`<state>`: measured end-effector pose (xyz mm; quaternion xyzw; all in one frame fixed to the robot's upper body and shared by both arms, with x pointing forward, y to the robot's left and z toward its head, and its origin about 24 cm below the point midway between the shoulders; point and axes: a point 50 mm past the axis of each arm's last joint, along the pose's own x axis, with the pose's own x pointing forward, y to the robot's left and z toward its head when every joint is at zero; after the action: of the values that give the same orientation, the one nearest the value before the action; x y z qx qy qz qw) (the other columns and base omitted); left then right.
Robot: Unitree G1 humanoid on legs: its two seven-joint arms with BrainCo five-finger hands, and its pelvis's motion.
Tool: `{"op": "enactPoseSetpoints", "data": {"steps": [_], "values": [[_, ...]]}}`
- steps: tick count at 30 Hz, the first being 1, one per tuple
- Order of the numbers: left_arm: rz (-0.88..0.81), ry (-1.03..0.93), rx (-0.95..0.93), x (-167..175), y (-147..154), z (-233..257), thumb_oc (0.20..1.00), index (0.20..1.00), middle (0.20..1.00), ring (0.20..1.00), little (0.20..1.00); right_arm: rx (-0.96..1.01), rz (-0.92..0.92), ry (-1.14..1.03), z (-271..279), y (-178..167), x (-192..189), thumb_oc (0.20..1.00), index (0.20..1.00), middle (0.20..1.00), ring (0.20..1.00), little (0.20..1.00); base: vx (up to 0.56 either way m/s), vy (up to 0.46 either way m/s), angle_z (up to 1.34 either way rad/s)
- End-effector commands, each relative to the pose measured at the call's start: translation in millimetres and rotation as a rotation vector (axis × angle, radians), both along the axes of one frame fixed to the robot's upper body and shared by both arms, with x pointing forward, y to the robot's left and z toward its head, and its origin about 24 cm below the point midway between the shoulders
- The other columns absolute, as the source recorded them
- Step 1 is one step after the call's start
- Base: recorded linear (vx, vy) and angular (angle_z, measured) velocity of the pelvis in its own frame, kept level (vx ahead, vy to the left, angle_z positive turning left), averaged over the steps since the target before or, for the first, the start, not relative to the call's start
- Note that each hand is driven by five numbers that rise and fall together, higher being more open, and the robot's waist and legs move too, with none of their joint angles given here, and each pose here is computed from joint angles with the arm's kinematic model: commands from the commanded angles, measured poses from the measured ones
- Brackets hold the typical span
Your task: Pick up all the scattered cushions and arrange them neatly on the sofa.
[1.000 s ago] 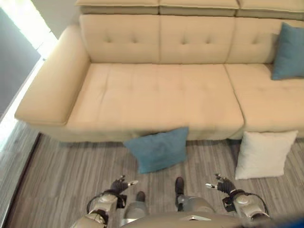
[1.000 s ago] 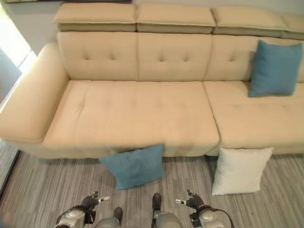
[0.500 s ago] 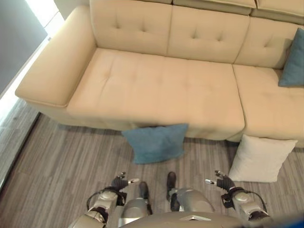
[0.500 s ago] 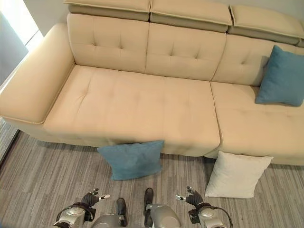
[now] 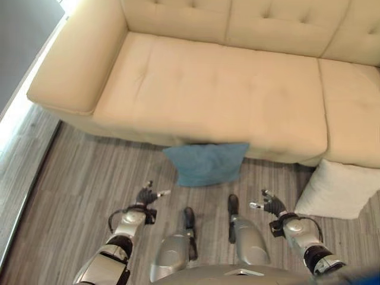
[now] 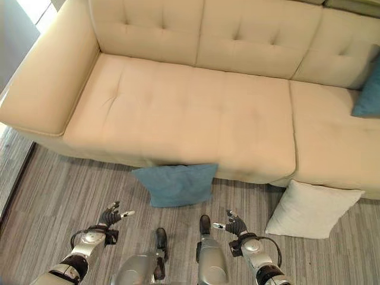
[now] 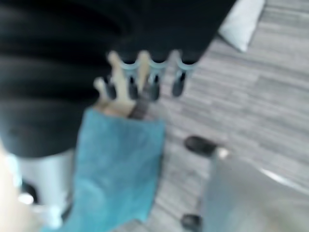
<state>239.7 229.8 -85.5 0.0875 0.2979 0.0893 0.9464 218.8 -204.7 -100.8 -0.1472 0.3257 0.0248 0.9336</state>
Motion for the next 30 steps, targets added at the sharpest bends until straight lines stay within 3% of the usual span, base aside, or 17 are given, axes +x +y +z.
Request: {"op": "enactPoseSetpoints", "data": {"steps": [1, 7, 9, 14, 21, 24, 30], "values": [[0.075, -0.146, 0.000, 28.9, -6.3, 23.5, 1.000, 1.000, 1.000, 1.000, 1.000, -0.067, -0.044, -0.154, 24.9, -16.9, 22.4, 1.000, 1.000, 1.000, 1.000, 1.000, -0.14, -0.089, 0.28], [0.141, -0.275, 0.028, 67.8, -2.7, 60.8, 1.000, 1.000, 1.000, 1.000, 1.000, -0.115, -0.079, -0.340, 67.5, -17.8, 69.8, 1.000, 1.000, 1.000, 1.000, 1.000, -0.13, -0.023, 0.10], [0.234, -0.348, -0.042, 81.7, 1.0, 78.4, 1.000, 1.000, 1.000, 1.000, 1.000, -0.119, -0.118, -0.449, 92.9, -17.0, 91.1, 1.000, 1.000, 1.000, 1.000, 1.000, -0.09, 0.019, -0.01], [0.326, -0.431, -0.067, 98.3, 13.5, 105.0, 1.000, 1.000, 1.000, 1.000, 1.000, -0.105, -0.165, -0.614, 132.8, -10.7, 117.5, 1.000, 1.000, 1.000, 1.000, 1.000, -0.01, 0.029, -0.02], [0.324, -0.516, -0.043, 114.8, 15.9, 134.7, 1.000, 1.000, 1.000, 1.000, 1.000, -0.090, -0.192, -0.736, 166.8, -8.1, 135.2, 1.000, 1.000, 1.000, 1.000, 1.000, 0.00, 0.046, -0.04], [0.303, -0.662, -0.071, 134.8, 20.1, 182.3, 1.000, 1.000, 1.000, 1.000, 1.000, -0.092, -0.204, -0.840, 202.8, -12.1, 150.7, 1.000, 1.000, 1.000, 1.000, 1.000, 0.03, 0.058, 0.00], [0.105, -0.945, -0.022, 165.4, -7.6, 291.9, 1.000, 1.000, 1.000, 1.000, 1.000, -0.163, -0.172, -0.985, 274.7, -21.5, 174.4, 1.000, 1.000, 1.000, 1.000, 1.000, 0.02, 0.076, -0.01]]}}
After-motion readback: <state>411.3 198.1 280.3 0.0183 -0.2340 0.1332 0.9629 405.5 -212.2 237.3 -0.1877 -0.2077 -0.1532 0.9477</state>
